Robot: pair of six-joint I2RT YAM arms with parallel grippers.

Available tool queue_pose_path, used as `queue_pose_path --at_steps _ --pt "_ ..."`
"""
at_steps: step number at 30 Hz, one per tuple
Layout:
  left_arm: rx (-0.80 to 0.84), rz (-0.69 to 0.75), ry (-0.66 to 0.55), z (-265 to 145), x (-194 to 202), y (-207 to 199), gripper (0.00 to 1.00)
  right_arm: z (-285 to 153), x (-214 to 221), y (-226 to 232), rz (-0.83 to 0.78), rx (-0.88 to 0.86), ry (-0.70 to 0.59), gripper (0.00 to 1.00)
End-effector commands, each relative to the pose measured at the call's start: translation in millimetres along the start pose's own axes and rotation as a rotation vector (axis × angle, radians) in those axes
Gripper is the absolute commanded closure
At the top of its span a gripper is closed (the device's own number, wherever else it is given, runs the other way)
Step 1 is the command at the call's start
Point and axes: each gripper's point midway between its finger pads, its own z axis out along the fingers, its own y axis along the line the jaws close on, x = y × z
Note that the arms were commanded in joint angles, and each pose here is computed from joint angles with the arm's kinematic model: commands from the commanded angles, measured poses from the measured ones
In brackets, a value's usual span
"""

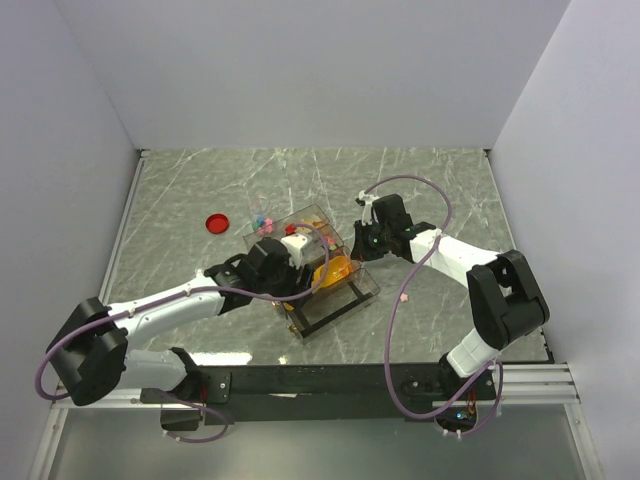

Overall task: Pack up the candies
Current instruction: Scoop the fake candies from the storage box.

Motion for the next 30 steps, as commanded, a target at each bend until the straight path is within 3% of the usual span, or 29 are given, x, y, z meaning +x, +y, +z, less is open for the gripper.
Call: queue_pose_path --at_steps 1,5,13,19,30 --pt "0.044 -0.043 -0.015 -3 -4 -6 0.26 1 38 4 0.037 -0.009 0.134 1.00" --pt "0.002 0.005 -0.019 -10 -6 2 0.25 1 39 5 0.036 -0.013 0.134 1.00" --pt "-0.042 0.144 -0.031 -16 -3 -8 0.33 2 40 8 0.040 -0.032 0.133 1.00" --pt "-0.090 0.242 -0.038 -17 -5 -14 0.31 2 40 8 0.039 -0.033 0.135 1.00" --pt "-0.168 0.400 0.025 -11 4 -17 0.37 5 40 9 0.042 -0.043 0.142 1.00"
